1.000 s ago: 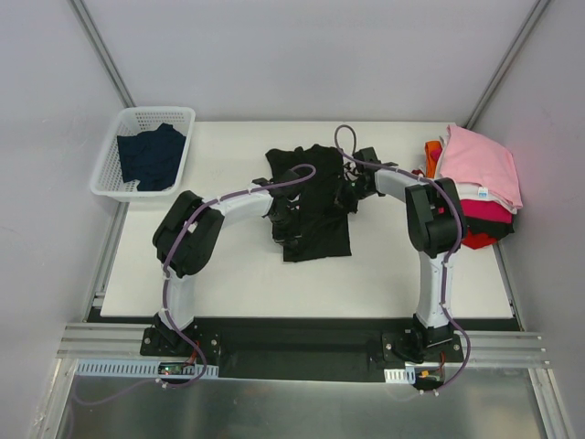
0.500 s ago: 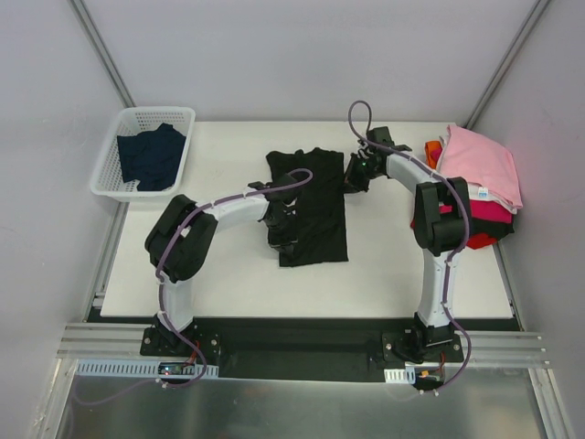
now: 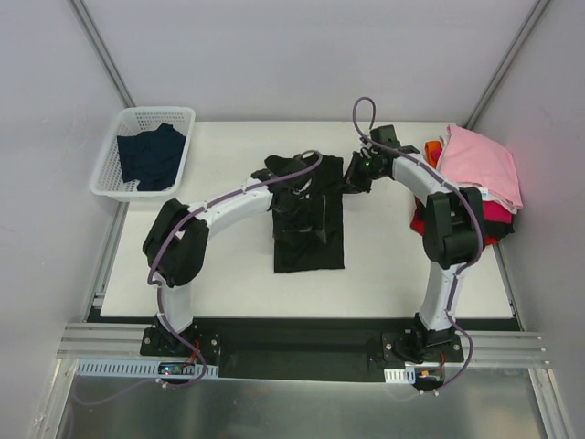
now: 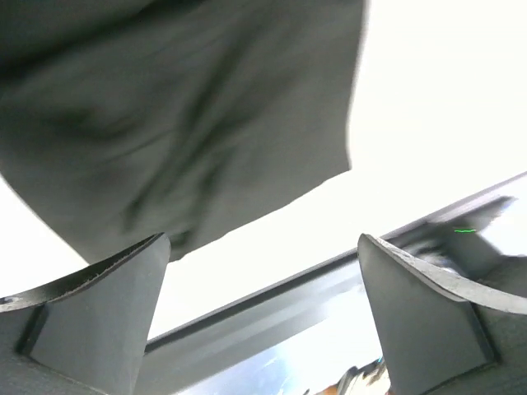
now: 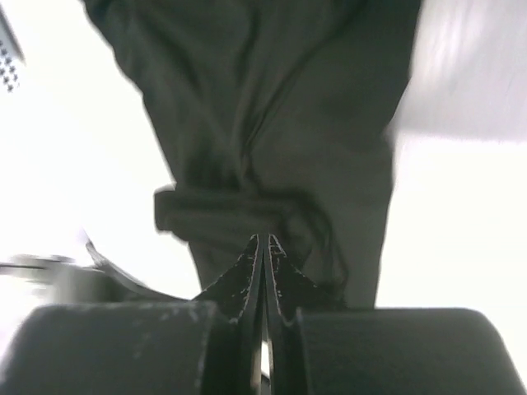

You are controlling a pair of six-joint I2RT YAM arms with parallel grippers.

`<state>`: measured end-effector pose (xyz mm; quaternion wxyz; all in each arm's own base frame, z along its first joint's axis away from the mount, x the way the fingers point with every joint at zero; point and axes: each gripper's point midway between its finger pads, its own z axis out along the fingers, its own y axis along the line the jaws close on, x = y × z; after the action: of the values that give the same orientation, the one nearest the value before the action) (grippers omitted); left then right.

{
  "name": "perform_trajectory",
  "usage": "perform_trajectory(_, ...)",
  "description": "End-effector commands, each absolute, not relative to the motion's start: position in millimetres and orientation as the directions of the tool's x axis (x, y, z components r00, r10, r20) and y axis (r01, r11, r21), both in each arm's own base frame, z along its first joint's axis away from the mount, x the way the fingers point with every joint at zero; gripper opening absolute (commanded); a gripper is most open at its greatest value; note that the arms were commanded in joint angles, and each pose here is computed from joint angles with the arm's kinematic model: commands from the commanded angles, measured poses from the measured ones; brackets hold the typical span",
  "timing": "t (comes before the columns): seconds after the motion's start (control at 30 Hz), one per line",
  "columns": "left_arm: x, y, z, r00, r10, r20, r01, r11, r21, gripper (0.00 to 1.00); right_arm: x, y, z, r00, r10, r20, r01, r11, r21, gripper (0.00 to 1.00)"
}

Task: Fold and stack the t-shirts
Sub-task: Fold the folded rectangular tshirt in 1/3 of the way

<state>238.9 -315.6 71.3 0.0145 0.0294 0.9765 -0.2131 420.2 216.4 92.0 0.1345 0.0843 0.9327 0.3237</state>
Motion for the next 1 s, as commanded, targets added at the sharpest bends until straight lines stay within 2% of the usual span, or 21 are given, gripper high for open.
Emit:
perform_trajectory(0.0,264.6,-360.3,151.1,-0.983,0.048,-0.180,0.142,0.815,-0.561,0.99,389.9,224.1,134.6,-0.951,0.207,-0.231,0.005,0.755,0.656,0.01)
perform_trajectory(0.17,279.0,-361.4,160.2,-0.969,0.055,-0.240,0.179,0.826,-0.535,0.99,358.0,221.2,115.5,-0.966,0.171,-0.193,0.011,0.776,0.630,0.01)
perform_trajectory(0.3,293.4,-346.9,145.1,-0.968,0.045,-0.248,0.163,0.861,-0.482,0.99,357.3,216.6,98.4,-0.971,0.164,-0.177,0.024,0.797,0.603,0.01)
perform_trajectory(0.4,320.4,-326.7,141.2,-0.968,-0.023,-0.251,0.101,0.877,-0.470,0.99,371.1,219.9,103.7,-0.970,0.170,-0.175,0.022,0.774,0.633,0.06)
perform_trajectory(0.5,358.3,-296.3,145.6,-0.954,-0.132,-0.269,0.010,0.883,-0.470,0.99,387.9,220.4,108.3,-0.969,0.180,-0.171,0.025,0.757,0.652,0.35)
perform_trajectory(0.53,369.2,-289.1,149.5,-0.946,-0.157,-0.283,-0.005,0.882,-0.472,0.99,392.2,217.1,105.4,-0.969,0.188,-0.162,0.038,0.757,0.652,0.56)
perform_trajectory(0.6,388.9,-271.6,148.0,-0.934,-0.198,-0.298,-0.040,0.886,-0.462,0.99,399.6,214.1,109.4,-0.967,0.187,-0.171,0.031,0.758,0.652,0.71)
perform_trajectory(0.63,404.9,-257.7,151.2,-0.921,-0.231,-0.313,-0.064,0.884,-0.464,0.99,411.1,209.3,118.0,-0.960,0.201,-0.196,0.024,0.753,0.657,0.97)
perform_trajectory(0.73,437.3,-227.3,145.0,-0.902,-0.262,-0.343,-0.091,0.893,-0.441,0.99,434.6,197.6,122.3,-0.950,0.238,-0.201,0.044,0.742,0.669,0.96)
perform_trajectory(0.9,475.9,-205.8,109.5,-0.904,-0.301,-0.303,-0.146,0.885,-0.443,0.99,471.4,179.5,111.4,-0.931,0.297,-0.214,0.083,0.741,0.666,0.96)
perform_trajectory(0.93,485.5,-208.0,113.2,-0.901,-0.292,-0.321,-0.123,0.881,-0.457,0.99,477.0,174.9,109.2,-0.926,0.311,-0.214,0.094,0.740,0.667,0.96)
perform_trajectory(0.97,489.3,-209.8,93.0,-0.913,-0.282,-0.294,-0.127,0.884,-0.450,0.99,486.8,173.3,110.2,-0.919,0.319,-0.233,0.085,0.735,0.673,0.96)
